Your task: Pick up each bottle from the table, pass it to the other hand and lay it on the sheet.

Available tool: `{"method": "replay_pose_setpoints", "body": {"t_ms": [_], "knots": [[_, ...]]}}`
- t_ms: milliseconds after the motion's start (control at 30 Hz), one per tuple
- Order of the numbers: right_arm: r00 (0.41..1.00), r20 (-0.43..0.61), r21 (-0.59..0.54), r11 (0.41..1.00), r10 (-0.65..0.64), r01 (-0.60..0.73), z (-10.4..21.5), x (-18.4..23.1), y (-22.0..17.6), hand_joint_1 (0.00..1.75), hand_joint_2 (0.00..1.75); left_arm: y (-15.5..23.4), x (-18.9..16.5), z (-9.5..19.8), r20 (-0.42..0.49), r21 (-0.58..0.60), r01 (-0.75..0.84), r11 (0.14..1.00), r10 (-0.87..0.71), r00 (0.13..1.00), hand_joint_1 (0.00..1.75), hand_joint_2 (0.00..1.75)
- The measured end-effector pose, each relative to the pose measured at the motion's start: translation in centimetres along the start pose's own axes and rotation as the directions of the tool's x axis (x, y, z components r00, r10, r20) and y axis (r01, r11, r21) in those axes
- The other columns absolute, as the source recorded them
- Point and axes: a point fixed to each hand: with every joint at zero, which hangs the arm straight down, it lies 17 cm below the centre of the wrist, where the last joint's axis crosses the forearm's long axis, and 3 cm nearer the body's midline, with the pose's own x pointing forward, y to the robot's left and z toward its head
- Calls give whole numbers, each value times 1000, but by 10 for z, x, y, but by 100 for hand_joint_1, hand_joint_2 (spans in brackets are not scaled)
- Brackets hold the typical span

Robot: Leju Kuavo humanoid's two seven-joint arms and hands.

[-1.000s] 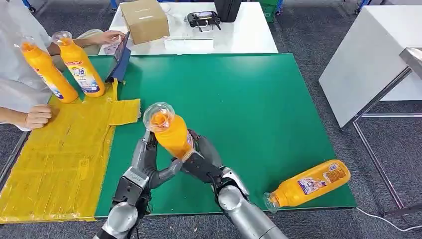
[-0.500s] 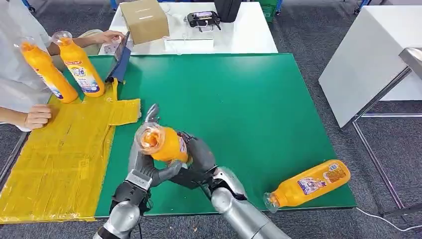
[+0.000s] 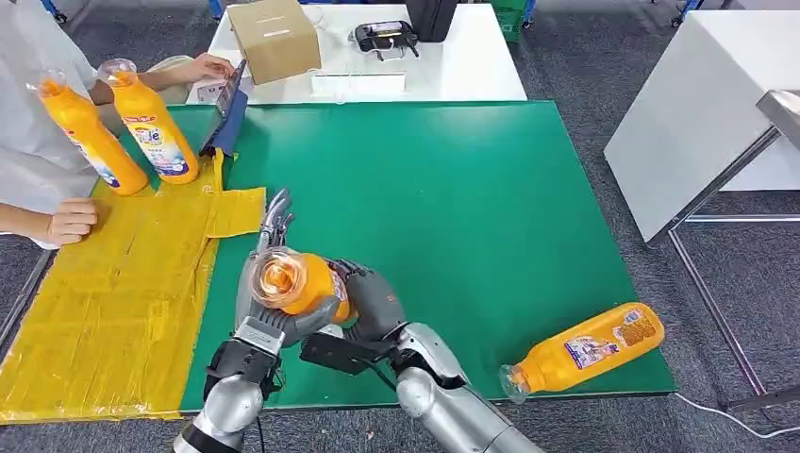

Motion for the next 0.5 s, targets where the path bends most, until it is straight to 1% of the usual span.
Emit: {"method": "replay_pose_setpoints", "body": {"t_ms": [67,100,133,167,233,300,400,500], "knots": [[993,5,-38,993,116,-116,-1,1,-8,175,175,6,-5,0,-16,22,38,999,-38,999,0,175],[982,4,-60,981,188,-187,-1,1,-13,175,175,9,-10,0,-28,28,47,998,-46,999,9,175],[964,3,-88,960,267,-266,-1,1,-19,175,175,12,-16,0,-46,33,55,998,-53,998,154,175],[949,2,-106,944,316,-314,-1,2,-23,175,175,16,-20,0,-59,38,55,998,-53,997,175,175],[907,-9,-145,897,421,-418,0,4,-30,175,175,21,-29,1,-84,40,37,999,-34,996,175,175],[879,-8,-171,866,476,-470,0,6,-34,175,175,27,-39,4,-108,44,27,999,-22,994,175,175],[854,2,-192,838,521,-511,1,9,-35,175,175,32,-47,8,-129,45,24,999,-18,991,175,175],[844,5,-197,828,536,-524,2,8,-35,175,175,34,-51,10,-141,48,25,999,-19,990,175,175]]}}
